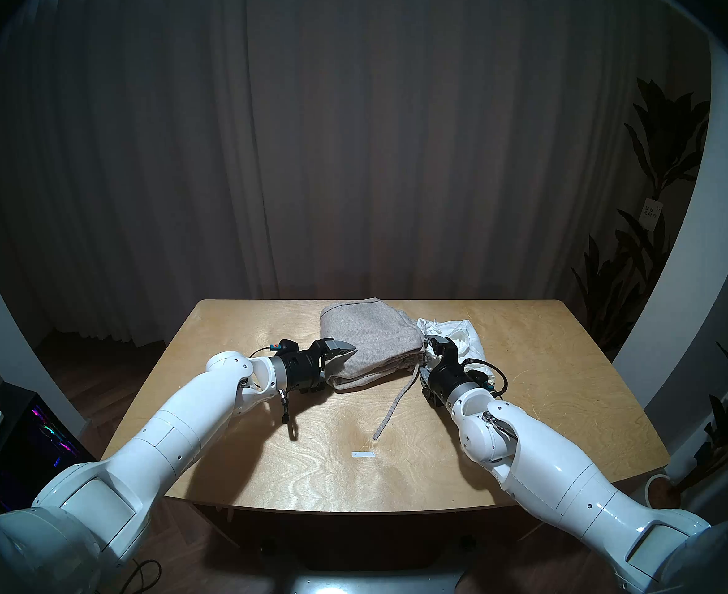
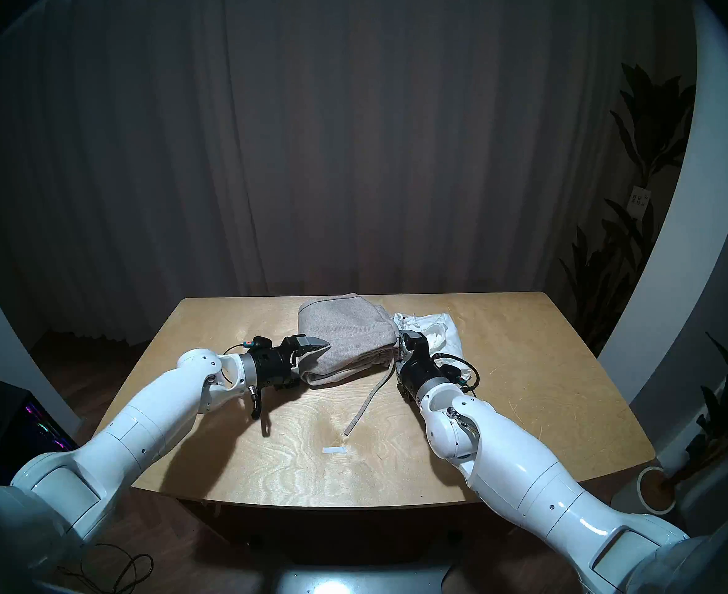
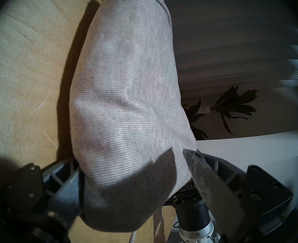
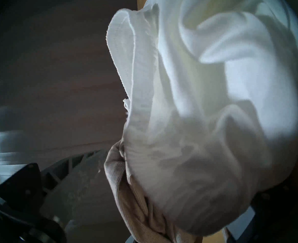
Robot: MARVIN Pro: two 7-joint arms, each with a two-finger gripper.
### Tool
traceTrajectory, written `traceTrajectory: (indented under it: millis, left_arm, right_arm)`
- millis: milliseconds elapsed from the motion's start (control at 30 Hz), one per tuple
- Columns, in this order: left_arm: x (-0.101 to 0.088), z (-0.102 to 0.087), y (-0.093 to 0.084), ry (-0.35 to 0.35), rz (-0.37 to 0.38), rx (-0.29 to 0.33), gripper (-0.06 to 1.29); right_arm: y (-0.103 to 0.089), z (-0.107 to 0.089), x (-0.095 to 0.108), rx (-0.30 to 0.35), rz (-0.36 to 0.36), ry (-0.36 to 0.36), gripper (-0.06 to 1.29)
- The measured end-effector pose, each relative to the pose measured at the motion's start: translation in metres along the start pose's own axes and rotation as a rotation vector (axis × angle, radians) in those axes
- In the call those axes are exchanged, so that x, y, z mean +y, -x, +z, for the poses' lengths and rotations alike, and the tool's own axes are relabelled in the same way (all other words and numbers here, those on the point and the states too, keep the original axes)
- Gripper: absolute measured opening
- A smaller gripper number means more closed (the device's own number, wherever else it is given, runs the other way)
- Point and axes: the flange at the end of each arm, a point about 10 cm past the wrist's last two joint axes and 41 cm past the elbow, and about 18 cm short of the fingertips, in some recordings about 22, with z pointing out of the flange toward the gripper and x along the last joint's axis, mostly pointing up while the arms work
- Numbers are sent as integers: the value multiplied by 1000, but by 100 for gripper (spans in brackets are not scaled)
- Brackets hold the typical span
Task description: Fold pants twice and stack them
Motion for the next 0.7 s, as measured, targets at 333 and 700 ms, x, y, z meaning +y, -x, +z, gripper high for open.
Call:
traceTrajectory:
  millis: [333,700]
  left_arm:
    - [1,0,-7,-21,10,2,110]
    - [0,-1,-8,-23,9,7,110]
  right_arm:
    - [8,5,1,-59,-27,-14,119]
    - [19,4,6,-121,-63,-35,120]
